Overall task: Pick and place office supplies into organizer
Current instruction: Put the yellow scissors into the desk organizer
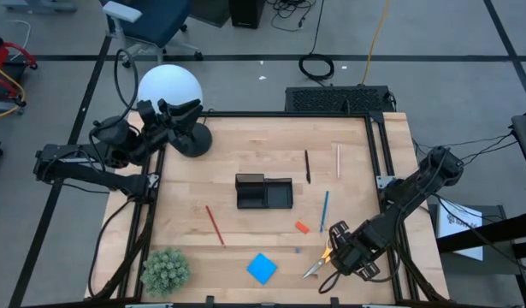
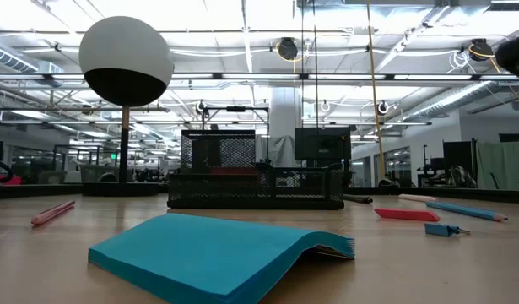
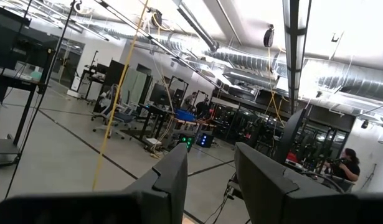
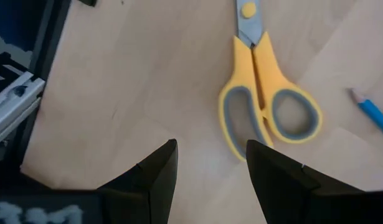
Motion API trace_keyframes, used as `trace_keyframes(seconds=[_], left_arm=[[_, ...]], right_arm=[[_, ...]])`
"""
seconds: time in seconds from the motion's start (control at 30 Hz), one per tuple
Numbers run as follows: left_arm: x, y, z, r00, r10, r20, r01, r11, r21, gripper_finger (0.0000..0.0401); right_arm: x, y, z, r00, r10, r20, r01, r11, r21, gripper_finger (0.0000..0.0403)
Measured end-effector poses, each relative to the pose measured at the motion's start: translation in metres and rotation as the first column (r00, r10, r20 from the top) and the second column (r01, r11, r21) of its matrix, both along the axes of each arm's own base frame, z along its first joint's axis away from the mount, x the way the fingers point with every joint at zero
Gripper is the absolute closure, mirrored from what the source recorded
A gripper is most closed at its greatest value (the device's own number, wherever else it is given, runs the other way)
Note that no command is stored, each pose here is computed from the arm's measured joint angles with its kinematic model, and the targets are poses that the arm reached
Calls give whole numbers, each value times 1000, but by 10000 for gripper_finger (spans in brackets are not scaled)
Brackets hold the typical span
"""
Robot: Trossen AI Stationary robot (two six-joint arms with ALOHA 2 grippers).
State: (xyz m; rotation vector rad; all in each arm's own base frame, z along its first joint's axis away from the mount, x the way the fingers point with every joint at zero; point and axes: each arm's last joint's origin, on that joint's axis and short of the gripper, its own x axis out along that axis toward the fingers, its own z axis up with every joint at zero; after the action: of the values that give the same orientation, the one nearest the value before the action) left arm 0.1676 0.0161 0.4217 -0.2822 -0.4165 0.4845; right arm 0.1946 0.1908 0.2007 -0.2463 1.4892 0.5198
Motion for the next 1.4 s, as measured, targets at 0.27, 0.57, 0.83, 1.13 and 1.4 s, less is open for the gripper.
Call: trace_keyframes(seconds=[0.27, 0.57, 0.83, 1.13, 1.4], left_arm=[[0, 0, 0, 1000, 0, 0, 0, 1000, 0, 272], [0, 0, 0, 1000, 0, 0, 0, 1000, 0, 272], [0, 0, 0, 1000, 0, 0, 0, 1000, 0, 272], [0, 0, 0, 1000, 0, 0, 0, 1000, 0, 272], [0, 0, 0, 1000, 0, 0, 0, 1000, 0, 272]], right_arm=[[-6, -5, -21, 1000, -13, 2, 14, 1000, -16, 222], [-7, -6, -34, 999, -5, 47, 5, 1000, 11, 222], [-9, -7, -41, 998, -6, 61, 5, 1000, 19, 222], [-17, -15, -60, 999, -2, 54, 1, 1000, 9, 222], [-18, -18, -62, 998, 9, 62, -8, 1000, -8, 222]])
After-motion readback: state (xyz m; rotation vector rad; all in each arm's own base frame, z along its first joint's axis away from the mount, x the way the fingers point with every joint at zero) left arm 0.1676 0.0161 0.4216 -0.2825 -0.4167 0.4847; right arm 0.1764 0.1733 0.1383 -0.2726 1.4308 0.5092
